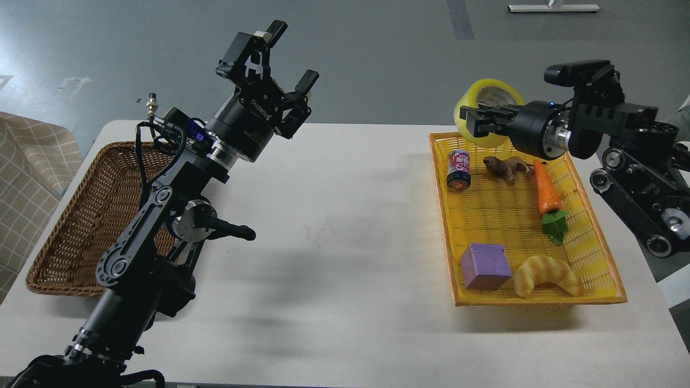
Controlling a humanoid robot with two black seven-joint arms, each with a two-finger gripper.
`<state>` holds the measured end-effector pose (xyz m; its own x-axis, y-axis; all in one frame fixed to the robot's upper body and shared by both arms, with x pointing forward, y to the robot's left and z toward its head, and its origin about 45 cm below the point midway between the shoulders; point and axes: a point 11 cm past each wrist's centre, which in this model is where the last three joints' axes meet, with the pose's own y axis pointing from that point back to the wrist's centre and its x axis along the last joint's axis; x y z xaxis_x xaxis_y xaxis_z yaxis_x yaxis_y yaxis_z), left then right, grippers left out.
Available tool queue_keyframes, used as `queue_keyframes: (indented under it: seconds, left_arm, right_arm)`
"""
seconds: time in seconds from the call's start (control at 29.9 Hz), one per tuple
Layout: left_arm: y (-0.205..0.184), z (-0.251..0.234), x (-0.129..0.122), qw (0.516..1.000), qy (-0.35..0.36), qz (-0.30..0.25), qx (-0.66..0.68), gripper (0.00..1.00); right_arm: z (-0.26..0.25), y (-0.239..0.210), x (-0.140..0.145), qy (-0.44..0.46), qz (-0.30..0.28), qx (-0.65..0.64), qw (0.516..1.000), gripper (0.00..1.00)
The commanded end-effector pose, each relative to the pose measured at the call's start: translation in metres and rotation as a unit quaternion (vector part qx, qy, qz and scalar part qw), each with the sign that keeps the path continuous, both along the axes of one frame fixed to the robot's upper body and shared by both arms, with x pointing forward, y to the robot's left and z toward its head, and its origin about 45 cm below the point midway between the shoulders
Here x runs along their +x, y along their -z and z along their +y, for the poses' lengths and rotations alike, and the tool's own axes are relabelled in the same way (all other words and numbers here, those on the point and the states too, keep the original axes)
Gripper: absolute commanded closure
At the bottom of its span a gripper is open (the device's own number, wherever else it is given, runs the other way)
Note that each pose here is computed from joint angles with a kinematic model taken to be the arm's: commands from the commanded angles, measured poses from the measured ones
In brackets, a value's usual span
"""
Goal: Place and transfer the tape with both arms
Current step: 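Lift the tape roll out of the tray with the right gripper, then carry the tape roll toward the table center and lower it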
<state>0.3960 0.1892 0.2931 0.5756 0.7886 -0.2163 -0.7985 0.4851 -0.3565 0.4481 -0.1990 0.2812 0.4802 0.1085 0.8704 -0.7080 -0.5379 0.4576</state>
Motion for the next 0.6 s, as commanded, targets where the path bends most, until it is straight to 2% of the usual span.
queue_keyframes:
  seconds: [0.0, 0.27, 0.57]
  left_arm:
    - [0.001, 0.000, 0.000, 1.000, -0.001, 0.002, -0.001, 0.01]
    - [-0.003, 0.003, 0.002, 1.000, -0.005, -0.004, -0.002, 0.01]
    - [-0.006, 0.003, 0.002, 1.000, -0.005, -0.007, -0.004, 0.01]
  right_arm:
    - [0.050, 0.006, -0.010, -0.049, 0.009, 0.015, 0.999, 0.95]
    - [0.122, 0.036, -0.041, -0.120, 0.044, 0.030, 0.991, 0.95]
    - [0.150, 0.061, -0.064, -0.159, 0.071, 0.015, 0.985, 0.95]
